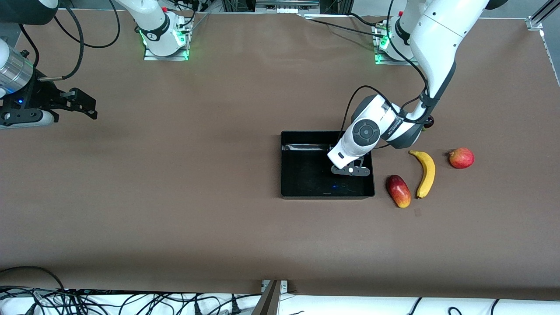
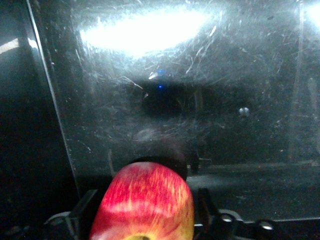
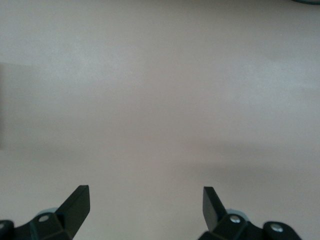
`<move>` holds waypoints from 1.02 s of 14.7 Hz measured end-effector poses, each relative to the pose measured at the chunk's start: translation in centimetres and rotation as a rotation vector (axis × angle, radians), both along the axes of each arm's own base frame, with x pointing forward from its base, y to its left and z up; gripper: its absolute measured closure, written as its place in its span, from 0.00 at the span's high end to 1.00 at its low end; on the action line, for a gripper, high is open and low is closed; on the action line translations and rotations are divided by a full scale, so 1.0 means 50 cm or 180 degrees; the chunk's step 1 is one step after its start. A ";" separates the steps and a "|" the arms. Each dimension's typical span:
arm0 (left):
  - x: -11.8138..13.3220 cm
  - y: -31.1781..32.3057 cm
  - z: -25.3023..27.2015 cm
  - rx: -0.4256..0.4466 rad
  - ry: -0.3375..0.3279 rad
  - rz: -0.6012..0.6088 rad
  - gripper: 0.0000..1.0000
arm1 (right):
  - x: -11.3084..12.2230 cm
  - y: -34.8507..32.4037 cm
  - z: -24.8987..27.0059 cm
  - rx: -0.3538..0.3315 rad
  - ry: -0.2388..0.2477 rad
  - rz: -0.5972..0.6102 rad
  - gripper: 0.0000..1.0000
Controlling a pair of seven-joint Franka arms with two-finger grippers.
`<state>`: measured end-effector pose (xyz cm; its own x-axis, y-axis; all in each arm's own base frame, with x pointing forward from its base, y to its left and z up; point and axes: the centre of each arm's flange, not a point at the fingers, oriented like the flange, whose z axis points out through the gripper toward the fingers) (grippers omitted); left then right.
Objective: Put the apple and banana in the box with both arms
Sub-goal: 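Carry the apple into the black box and open the left gripper, then move the left gripper to the yellow banana and grasp its stem end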
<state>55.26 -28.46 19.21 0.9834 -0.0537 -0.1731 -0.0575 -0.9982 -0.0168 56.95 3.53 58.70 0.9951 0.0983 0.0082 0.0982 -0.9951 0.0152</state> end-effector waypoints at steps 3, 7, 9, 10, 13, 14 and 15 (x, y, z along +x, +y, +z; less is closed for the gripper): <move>0.025 0.006 0.048 0.0010 -0.0075 0.0037 1.00 | 0.000 0.000 0.000 0.0000 -0.0003 0.0000 1.00; 0.073 0.039 0.233 0.0314 0.0073 0.0130 1.00 | 0.001 0.000 0.000 0.0001 -0.0010 0.0001 1.00; 0.095 0.075 0.325 0.0457 0.0192 0.0211 1.00 | 0.001 0.001 0.000 0.0001 -0.0013 0.0002 1.00; 0.105 0.106 0.348 0.0492 0.0254 0.0200 1.00 | 0.001 0.001 0.000 0.0001 -0.0013 0.0002 1.00; 0.152 0.257 0.338 0.0402 0.0393 -0.0071 1.00 | 0.001 0.002 0.000 0.0001 -0.0014 0.0005 1.00; 0.170 0.320 0.324 0.0359 0.0414 -0.0213 1.00 | 0.001 0.002 0.000 0.0001 -0.0014 0.0005 1.00; 0.187 0.380 0.307 0.0338 0.0400 -0.0360 1.00 | 0.001 0.002 0.000 0.0001 -0.0014 0.0006 1.00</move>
<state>64.61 -9.44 34.53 0.9425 -0.1376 -0.3047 -0.1776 -0.9782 -0.1074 57.03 3.63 58.70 0.9949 0.1001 0.0127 0.0999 -0.9949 0.0153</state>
